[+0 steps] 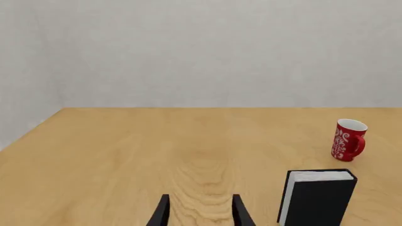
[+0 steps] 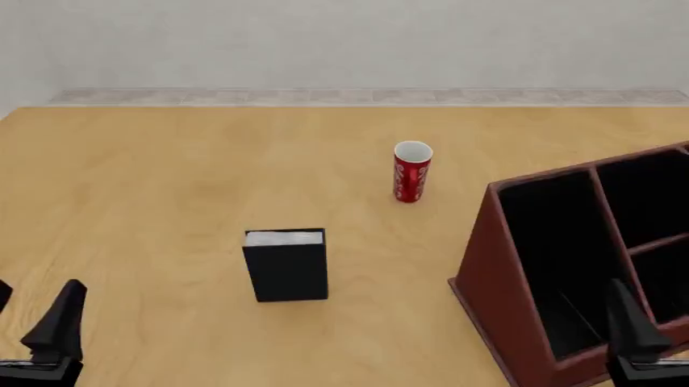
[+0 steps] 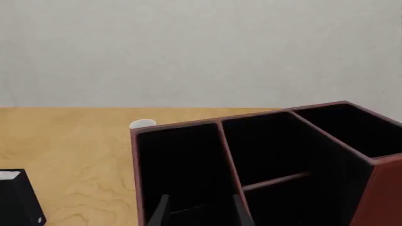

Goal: Pick up the book and place it in the left compartment of the caddy.

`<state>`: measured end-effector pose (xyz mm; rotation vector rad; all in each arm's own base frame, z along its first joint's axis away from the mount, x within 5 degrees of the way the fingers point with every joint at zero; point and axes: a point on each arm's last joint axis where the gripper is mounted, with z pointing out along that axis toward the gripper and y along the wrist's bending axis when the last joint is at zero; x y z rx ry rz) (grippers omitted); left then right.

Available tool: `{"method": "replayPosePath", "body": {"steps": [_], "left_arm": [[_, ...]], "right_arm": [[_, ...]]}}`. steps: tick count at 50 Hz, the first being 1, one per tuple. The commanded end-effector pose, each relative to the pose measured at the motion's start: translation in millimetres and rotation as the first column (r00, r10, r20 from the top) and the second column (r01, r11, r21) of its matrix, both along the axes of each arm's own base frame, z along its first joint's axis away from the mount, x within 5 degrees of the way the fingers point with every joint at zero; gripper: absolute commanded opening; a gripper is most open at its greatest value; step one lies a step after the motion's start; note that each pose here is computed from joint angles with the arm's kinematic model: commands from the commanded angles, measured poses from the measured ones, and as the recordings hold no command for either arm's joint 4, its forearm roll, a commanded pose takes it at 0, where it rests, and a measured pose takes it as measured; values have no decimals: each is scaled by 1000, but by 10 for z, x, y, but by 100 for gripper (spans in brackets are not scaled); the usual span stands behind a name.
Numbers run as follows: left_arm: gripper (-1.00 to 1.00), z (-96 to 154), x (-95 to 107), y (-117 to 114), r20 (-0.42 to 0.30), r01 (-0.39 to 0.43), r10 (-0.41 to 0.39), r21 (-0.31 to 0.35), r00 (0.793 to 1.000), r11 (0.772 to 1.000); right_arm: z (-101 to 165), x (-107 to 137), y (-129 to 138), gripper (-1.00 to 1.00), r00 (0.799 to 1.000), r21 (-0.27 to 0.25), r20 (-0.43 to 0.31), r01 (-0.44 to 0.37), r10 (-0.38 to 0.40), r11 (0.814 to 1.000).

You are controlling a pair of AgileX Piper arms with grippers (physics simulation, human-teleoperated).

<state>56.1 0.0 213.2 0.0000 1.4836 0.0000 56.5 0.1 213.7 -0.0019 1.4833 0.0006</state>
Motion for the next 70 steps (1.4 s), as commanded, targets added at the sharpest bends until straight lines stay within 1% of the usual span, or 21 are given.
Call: {"method": "replayPosePath", "body": {"steps": [1,6,8,10,12,13,15,16,19,21,22,26,32,39,43,50,55,60,66,68,70], "left_arm": [[100,0,0,0,0,0,0,0,1000,1000],[100,0,0,0,0,0,0,0,1000,1000],[100,0,0,0,0,0,0,0,1000,1000],[100,0,0,0,0,0,0,0,1000,1000],[100,0,0,0,0,0,0,0,1000,1000],[100,0,0,0,0,0,0,0,1000,1000],[100,0,0,0,0,0,0,0,1000,1000],[100,0,0,0,0,0,0,0,1000,1000],[100,0,0,0,0,0,0,0,1000,1000],[100,0,0,0,0,0,0,0,1000,1000],[100,0,0,0,0,0,0,0,1000,1000],[100,0,0,0,0,0,0,0,1000,1000],[100,0,0,0,0,0,0,0,1000,1000],[100,0,0,0,0,0,0,0,1000,1000],[100,0,0,0,0,0,0,0,1000,1000],[100,0,0,0,0,0,0,0,1000,1000],[100,0,0,0,0,0,0,0,1000,1000],[100,0,0,0,0,0,0,0,1000,1000],[100,0,0,0,0,0,0,0,1000,1000],[100,0,0,0,0,0,0,0,1000,1000],[100,0,0,0,0,0,0,0,1000,1000]], "right_arm": [[5,20,-3,100,1000,-7,-5,6,-6,1000],[6,39,-1,100,1000,-16,-13,3,-3,1000],[18,63,-4,100,1000,8,-16,6,-5,1000],[46,86,12,100,1000,3,-22,-19,19,1000],[128,68,23,100,999,-26,-14,-34,33,999],[145,86,21,100,999,-58,-20,-28,27,998],[183,77,32,100,999,-50,-15,-46,45,998],[241,94,50,100,997,-68,-19,-70,69,995],[274,121,72,100,995,-70,-28,-100,98,992],[345,137,83,100,994,-99,-33,-111,108,989],[372,132,86,100,993,-90,-30,-117,115,989],[452,142,101,100,991,-110,-35,-135,132,985],[595,187,147,100,983,-154,-49,-184,178,971],[728,256,202,100,972,-169,-70,-232,223,958],[841,308,244,100,964,-186,-89,-264,252,946],[976,378,312,100,948,-186,-117,-314,296,931],[1045,465,384,100,931,-204,-159,-355,327,912],[1112,495,414,100,924,-197,-175,-372,341,907],[1248,569,504,100,900,-156,-208,-418,384,895],[1277,607,545,100,890,-159,-225,-435,397,886],[1316,627,559,100,889,-169,-224,-439,399,882]]}}
